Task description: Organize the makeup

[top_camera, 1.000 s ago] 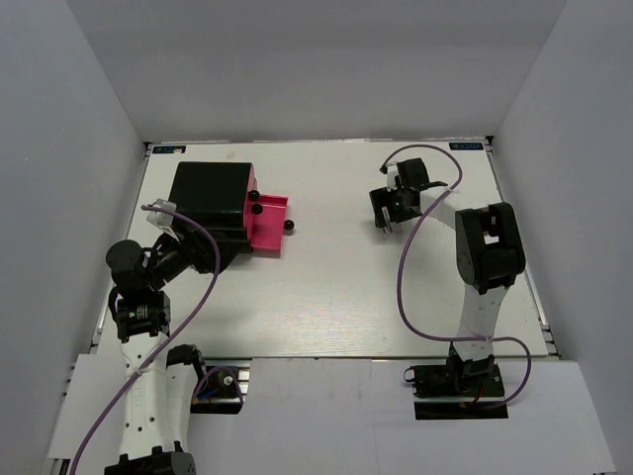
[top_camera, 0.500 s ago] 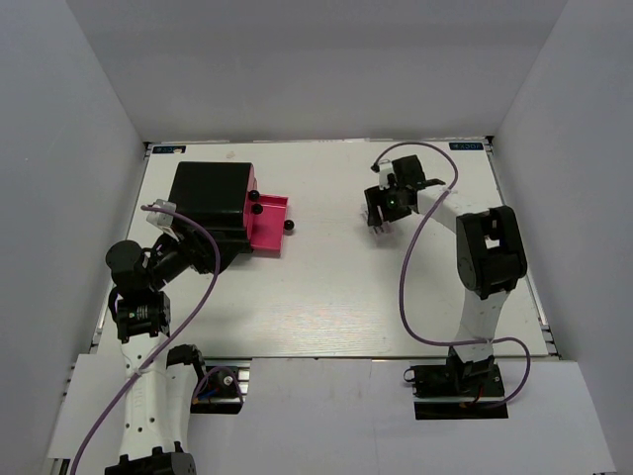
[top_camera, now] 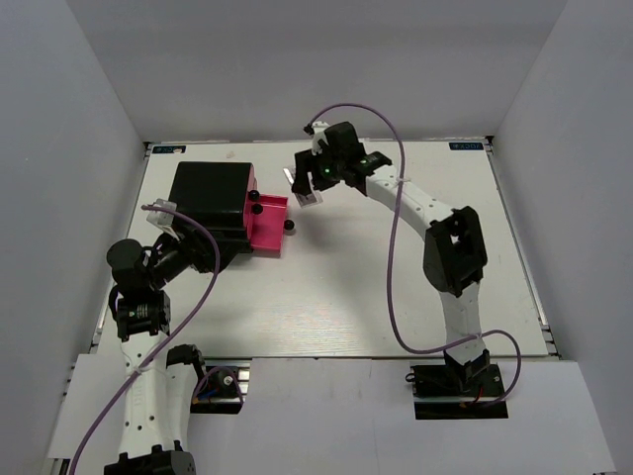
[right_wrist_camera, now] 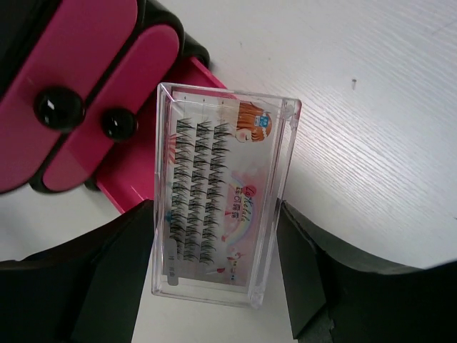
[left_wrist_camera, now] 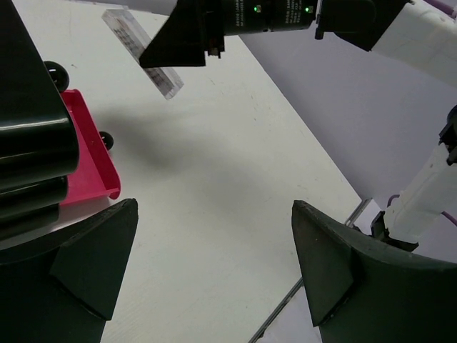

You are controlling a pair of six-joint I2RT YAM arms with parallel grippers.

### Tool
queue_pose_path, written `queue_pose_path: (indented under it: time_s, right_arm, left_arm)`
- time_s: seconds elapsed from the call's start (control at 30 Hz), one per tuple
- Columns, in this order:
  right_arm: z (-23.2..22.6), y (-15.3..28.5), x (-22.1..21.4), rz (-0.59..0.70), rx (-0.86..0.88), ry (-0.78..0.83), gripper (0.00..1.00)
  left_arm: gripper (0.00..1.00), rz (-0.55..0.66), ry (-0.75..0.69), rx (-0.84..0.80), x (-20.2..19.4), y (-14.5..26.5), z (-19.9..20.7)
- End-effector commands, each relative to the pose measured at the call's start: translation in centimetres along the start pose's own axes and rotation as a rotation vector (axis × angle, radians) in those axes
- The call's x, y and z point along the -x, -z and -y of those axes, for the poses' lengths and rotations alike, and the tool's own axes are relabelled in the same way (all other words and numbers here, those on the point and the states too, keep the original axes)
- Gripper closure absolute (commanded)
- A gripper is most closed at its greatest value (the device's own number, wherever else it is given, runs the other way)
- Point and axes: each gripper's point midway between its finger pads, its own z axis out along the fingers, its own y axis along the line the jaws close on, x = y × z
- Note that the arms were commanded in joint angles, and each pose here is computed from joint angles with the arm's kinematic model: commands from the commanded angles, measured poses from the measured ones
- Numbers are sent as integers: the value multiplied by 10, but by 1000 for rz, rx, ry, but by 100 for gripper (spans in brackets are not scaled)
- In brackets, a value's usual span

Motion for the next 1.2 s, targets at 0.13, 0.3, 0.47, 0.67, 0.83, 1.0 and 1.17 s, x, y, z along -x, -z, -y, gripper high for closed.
queue_pose_path:
  time_s: [0.13,0.3,0.47,0.67,0.83,1.0,1.17]
  right_arm:
    - [-8,-33,2,3,-140,-204,100]
    - [-14,-41,3,45,-242,-202,100]
    - [-25,-48,2,72,-319,-171,100]
    - [-32,-57,-18,59,-384,-189,100]
    - [-37,-63,-25,54,-390,-179,100]
    - [-46,-66,-32,38,-375,-163,100]
    - [-52,-69,-41,22,-365,-140,100]
  left_arm:
    - [2,-6,-8,28,-2,0,-6]
    - [2,0,-11,39,1,0,-9]
    - [2,-1,-8,41,1,0,-9]
    - [2,1,-11,44,1,1,-9]
    - [2,4,-14,46,1,1,-8]
    - [2,4,-17,46,1,1,-8]
    - [2,7,-21,47,2,2,-7]
